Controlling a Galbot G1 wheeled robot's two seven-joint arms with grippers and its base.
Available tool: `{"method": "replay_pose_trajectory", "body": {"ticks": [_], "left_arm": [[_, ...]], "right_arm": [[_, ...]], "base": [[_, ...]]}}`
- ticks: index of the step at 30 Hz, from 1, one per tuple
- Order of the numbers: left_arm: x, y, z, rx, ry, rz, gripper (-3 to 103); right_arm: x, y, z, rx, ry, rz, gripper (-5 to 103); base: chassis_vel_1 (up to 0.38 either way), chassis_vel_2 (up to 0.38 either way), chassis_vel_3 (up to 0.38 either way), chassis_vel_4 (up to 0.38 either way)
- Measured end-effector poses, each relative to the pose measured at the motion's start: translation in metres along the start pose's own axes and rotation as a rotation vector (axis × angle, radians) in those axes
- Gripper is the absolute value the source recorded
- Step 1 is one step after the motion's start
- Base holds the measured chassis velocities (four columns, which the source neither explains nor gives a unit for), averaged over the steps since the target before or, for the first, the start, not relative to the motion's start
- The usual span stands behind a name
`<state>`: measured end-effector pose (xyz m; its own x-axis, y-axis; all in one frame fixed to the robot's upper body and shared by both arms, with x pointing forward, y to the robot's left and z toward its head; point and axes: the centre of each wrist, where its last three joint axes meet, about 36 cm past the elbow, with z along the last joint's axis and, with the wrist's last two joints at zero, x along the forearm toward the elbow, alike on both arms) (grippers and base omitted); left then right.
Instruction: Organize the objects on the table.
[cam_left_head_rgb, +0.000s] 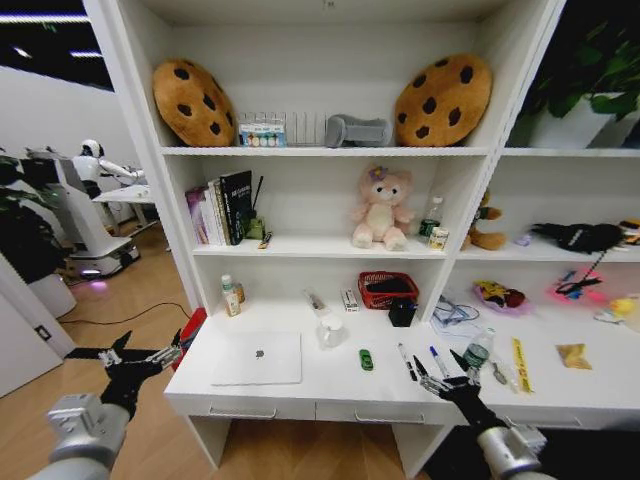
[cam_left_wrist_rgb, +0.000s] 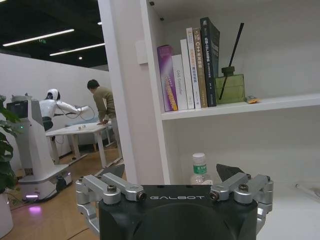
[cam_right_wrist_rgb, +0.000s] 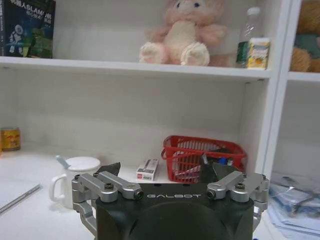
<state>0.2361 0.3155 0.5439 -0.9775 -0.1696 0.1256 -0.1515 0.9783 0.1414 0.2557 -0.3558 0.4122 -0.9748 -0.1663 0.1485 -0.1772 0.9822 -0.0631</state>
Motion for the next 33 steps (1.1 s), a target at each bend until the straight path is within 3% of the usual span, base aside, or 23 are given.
{"method": "replay_pose_trajectory", "body": {"ticks": [4, 6, 11, 23, 33], "left_arm": [[0.0, 0.0, 0.0, 0.0, 0.0, 0.0, 100], [0.0, 0.0, 0.0, 0.0, 0.0, 0.0, 100], [0.0, 0.0, 0.0, 0.0, 0.0, 0.0, 100], [0.0, 0.0, 0.0, 0.0, 0.0, 0.0, 100], [0.0, 0.0, 0.0, 0.0, 0.0, 0.0, 100]], "right_arm": [[-0.021, -0.002, 0.009, -0.012, 0.061, -0.048, 100], [-0.046, 0.006, 0.032, -0.088, 0.151, -0.045, 100], [-0.079, 0.019, 0.052, -0.115, 0.182, -0.043, 100], [-0.122, 0.037, 0.088, -0.091, 0.226, -0.103, 100], [-0.149, 0.048, 0.093, -0.072, 0.232, -0.134, 100]], "base": [[0.0, 0.0, 0.0, 0.0], [0.0, 0.0, 0.0, 0.0], [0.0, 0.0, 0.0, 0.0], [0.0, 0.0, 0.0, 0.0], [0.0, 0.0, 0.0, 0.0]]}}
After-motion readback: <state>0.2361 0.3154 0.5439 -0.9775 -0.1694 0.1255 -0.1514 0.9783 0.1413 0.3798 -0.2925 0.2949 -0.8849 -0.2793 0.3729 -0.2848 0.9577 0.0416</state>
